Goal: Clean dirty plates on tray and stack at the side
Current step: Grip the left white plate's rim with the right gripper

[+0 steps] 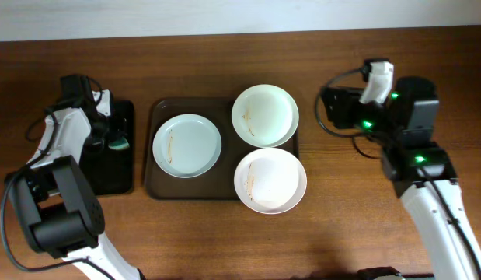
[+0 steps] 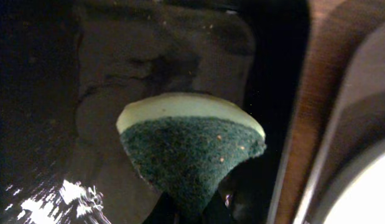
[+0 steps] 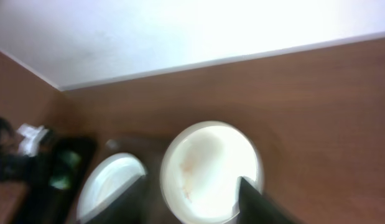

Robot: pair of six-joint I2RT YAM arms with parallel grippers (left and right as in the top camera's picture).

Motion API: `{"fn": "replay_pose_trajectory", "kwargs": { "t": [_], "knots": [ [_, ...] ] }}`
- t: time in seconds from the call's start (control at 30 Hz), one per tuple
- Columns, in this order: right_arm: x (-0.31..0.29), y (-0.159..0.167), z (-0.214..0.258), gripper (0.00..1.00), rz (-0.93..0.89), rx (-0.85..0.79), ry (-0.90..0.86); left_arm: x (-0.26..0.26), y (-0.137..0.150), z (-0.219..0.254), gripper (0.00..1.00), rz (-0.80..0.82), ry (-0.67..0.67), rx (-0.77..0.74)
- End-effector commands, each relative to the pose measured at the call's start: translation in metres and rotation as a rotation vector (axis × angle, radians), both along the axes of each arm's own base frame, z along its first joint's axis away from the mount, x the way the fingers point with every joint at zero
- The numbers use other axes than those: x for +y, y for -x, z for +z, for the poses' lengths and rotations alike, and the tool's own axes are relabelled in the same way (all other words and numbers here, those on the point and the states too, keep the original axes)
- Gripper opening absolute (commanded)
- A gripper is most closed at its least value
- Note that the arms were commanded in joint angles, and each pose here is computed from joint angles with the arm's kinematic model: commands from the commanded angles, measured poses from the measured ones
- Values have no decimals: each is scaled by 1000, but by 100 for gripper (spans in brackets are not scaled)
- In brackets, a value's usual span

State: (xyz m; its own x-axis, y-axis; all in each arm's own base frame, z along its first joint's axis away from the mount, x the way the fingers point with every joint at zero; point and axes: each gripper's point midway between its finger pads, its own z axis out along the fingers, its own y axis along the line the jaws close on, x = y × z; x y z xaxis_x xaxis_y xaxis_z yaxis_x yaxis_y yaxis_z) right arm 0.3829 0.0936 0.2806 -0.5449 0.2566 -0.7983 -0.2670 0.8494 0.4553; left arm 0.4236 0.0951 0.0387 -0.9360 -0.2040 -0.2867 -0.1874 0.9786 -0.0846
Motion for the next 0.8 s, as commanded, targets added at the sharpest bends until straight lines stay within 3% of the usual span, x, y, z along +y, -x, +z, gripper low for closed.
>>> {"fn": "replay_pose_trajectory", "kwargs": {
  "t": [0.0,0.17,0.33,0.53,0.67,0.77],
  "knots": [
    [59,3,7,23,40,18,-89,2,-12,61,1,-7,-19,-114],
    [155,0,-55,18,162,173,-83,-1,-4,109,1,-8,-32,-164],
    [219,-32,-103,18,265,421,117,-4,7,127,1,-8,-36,-180],
    [233,-28,-165,18,271,625,211,-5,12,124,1,-8,-29,-154],
    [231,-18,-207,32,272,722,261,-6,12,124,1,2,-24,-154],
    [240,-8,-225,34,293,753,287,-6,12,124,1,3,-23,-154]
  ]
}}
